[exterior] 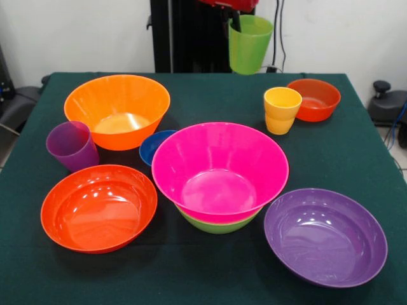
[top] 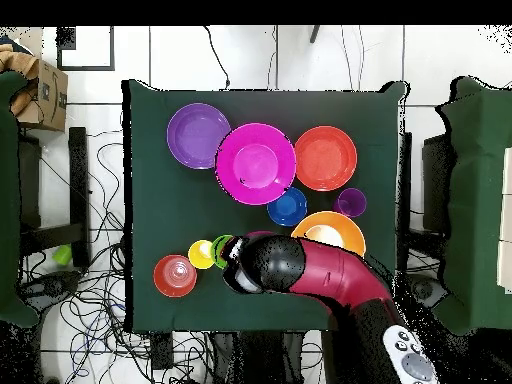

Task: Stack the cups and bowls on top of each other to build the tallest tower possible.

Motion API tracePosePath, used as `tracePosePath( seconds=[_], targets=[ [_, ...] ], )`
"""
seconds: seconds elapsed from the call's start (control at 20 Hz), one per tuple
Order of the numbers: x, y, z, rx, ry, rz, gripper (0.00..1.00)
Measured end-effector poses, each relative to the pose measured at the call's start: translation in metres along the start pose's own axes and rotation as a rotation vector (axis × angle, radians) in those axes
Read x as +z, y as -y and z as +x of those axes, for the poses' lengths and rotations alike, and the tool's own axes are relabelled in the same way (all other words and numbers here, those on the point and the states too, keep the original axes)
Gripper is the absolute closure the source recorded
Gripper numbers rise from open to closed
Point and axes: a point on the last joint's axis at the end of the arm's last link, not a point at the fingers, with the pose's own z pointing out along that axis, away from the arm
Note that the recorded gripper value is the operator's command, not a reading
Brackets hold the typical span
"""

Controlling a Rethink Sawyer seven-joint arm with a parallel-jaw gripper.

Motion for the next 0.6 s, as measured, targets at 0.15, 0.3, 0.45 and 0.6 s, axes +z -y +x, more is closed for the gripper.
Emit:
tracePosePath(
  seconds=[0.15, 0.3, 0.45, 0.6],
  targets=[
    [-0.011, 0.002, -0.003, 0.016, -0.01, -0.011, 1.0],
    [-0.024, 0.007, -0.011, 0.043, -0.018, -0.028, 1.0],
    [-0.036, 0.015, -0.032, 0.069, 0.003, -0.049, 1.0],
    [-0.04, 0.017, -0.049, 0.083, 0.019, -0.063, 1.0]
  ],
)
